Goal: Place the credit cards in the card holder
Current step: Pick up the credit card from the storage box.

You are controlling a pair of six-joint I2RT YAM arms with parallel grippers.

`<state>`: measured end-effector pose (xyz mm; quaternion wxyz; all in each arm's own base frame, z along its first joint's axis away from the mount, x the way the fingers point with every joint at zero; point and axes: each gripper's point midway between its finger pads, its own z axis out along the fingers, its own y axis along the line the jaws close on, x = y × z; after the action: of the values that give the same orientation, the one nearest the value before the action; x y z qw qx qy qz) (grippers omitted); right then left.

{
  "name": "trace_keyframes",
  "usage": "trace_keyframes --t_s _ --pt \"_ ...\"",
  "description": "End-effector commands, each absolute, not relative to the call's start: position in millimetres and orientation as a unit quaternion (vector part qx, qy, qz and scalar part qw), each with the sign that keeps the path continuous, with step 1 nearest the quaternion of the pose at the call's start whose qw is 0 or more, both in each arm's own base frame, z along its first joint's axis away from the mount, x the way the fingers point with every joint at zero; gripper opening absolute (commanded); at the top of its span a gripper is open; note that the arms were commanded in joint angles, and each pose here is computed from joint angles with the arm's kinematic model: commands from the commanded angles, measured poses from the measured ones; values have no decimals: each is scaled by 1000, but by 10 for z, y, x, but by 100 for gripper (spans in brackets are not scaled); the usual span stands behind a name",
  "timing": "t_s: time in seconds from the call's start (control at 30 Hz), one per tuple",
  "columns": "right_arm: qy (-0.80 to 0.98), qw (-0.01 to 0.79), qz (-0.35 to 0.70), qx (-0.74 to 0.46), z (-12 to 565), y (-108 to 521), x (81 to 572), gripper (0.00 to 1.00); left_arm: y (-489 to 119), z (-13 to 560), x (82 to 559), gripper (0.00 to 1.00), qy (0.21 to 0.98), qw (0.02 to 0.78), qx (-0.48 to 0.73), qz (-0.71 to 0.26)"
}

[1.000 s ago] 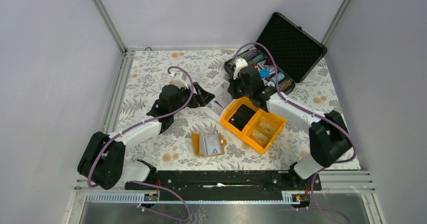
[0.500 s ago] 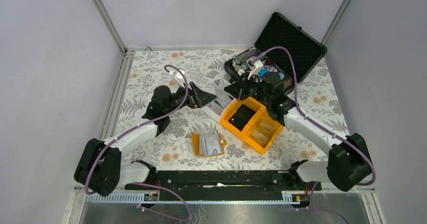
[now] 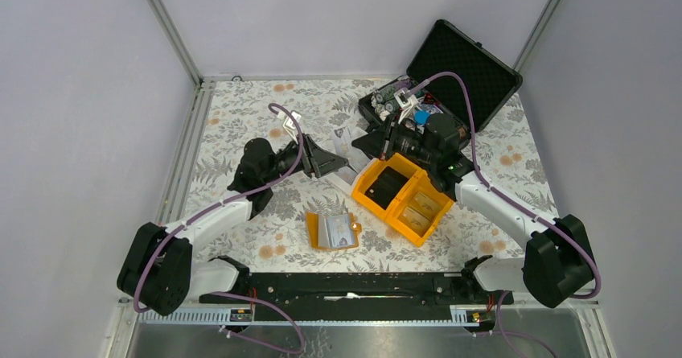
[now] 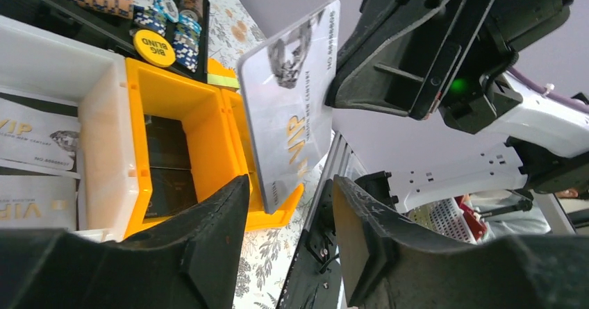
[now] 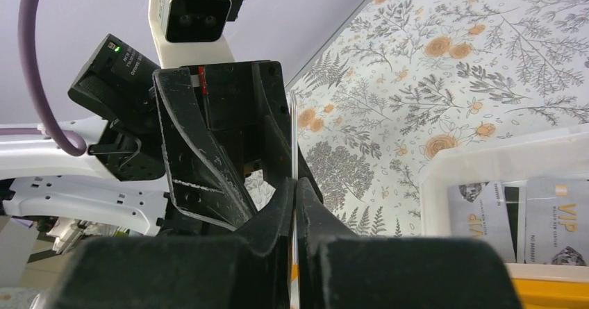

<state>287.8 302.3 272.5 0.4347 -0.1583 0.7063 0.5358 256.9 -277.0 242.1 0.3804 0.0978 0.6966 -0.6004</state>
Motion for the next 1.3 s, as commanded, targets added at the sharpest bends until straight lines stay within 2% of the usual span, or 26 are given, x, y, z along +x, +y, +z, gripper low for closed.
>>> trace_keyframes --t_s 0.0,0.1,0.13,0.23,0.27,0.3,0.43,0.47,0.57,0.9,1.03,1.27 --pt "684 436 559 -172 2861 3044 2828 0 -2855 2679 2494 47 657 396 139 -626" --pt "692 430 555 -170 2803 3041 2834 0 -2885 2705 2501 41 651 394 136 -635" --pt "694 430 551 -170 2784 3038 2842 0 -2897 2715 2503 36 649 393 135 -638" --pt "709 437 528 -165 2701 2991 2900 0 -2909 2713 2531 10 648 393 130 -639" --pt "715 440 518 -161 2670 2965 2926 3 -2907 2695 2548 2 651 394 125 -637" --pt "721 444 508 -156 2642 2933 2957 11 -2904 2677 2562 0 653 395 121 -635" --pt "730 448 496 -141 2570 2814 3025 45 -2886 2645 2557 0 651 398 115 -636" --pt "730 449 496 -139 2560 2787 3029 50 -2887 2646 2546 0 648 398 116 -638" --pt "729 450 496 -145 2553 2740 3000 57 -2888 2655 2541 0 647 398 117 -639" --pt "713 434 519 -186 2572 2746 2824 61 -2855 2628 2605 0 661 407 109 -621" --pt "708 441 523 -177 2602 2789 2929 65 -2862 2553 2615 0 672 400 109 -614" --pt "703 448 524 -176 2665 2928 3143 66 -2875 2480 2613 0 681 389 112 -610"
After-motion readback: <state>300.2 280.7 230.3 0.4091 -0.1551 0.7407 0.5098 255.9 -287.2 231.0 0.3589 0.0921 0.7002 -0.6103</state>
